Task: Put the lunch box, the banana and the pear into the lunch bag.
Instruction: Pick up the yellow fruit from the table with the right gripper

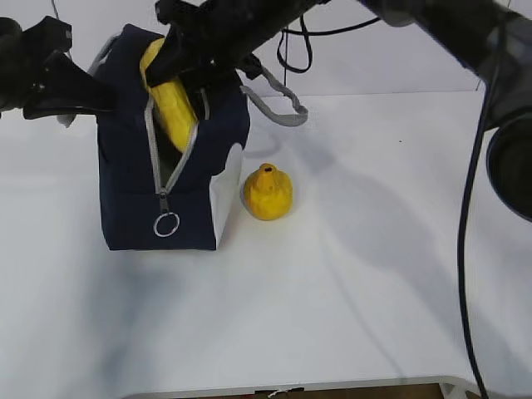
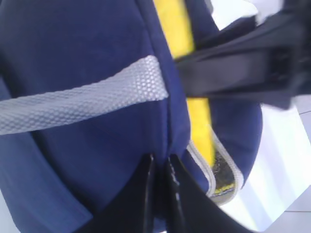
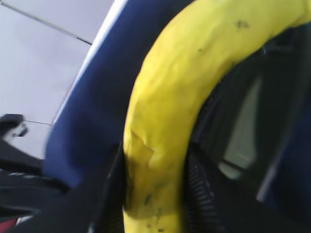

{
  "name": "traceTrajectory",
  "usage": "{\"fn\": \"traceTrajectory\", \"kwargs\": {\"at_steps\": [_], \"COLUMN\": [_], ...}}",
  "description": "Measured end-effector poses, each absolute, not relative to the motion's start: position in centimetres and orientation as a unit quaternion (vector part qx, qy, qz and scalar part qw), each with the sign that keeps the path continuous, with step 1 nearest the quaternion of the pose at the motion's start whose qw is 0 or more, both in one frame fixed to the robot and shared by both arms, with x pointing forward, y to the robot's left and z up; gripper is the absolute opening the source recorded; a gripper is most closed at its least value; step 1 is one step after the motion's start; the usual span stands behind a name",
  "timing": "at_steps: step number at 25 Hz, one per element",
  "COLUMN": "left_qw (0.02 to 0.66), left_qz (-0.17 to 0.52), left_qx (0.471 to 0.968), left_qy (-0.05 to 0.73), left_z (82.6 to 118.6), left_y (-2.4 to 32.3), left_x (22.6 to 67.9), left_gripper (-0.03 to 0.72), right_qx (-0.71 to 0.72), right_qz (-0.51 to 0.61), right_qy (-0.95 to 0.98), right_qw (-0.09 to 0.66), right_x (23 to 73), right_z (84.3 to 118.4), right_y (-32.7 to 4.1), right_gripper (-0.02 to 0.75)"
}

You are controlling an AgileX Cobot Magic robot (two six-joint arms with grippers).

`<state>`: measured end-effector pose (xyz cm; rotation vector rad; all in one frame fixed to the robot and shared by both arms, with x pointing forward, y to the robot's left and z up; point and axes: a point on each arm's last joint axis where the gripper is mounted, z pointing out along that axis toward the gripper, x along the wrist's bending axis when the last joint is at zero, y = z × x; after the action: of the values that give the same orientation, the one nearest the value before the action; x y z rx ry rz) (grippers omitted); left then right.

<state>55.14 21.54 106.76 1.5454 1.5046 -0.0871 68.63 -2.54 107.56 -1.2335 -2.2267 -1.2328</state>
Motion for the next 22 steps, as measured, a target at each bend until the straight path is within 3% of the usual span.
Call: {"fn": "traceTrajectory", "kwargs": {"at_steps": [7,16,20,22], "left_qw": [0.472,0.471,0.472,0.472], "left_qz": [-0.036,-0.035,-0.031,-0.031], "left_qx": [0.632,0.634,0.639,0.639], "left_qy": [0.614,0.612,0.607,0.607], "left_z": [106.8,106.8,106.8,106.8], "left_y": [21.5,21.5,21.5,21.5], "left_x": [55.1,55.1,55.1,55.1], "left_gripper": [-0.008,-0.008,-0.008,-0.008], "right_qx": [-0.438,-0.441,-0.441,-0.441], "right_qz": [-0.405,-0.403,-0.404,-0.404], "right_qy": [-0.782,-0.781,-0.78,-0.78], "right_qw": [0.178,0.183,0.183,0.184], "right_x": [68.7,68.7,68.7,68.7], "right_z": [104.5,104.0,104.1,104.1], "right_y": [-0.8,-0.5,-0.5,-0.5], "right_gripper": [0.3,0.302,0.356,0.421]}}
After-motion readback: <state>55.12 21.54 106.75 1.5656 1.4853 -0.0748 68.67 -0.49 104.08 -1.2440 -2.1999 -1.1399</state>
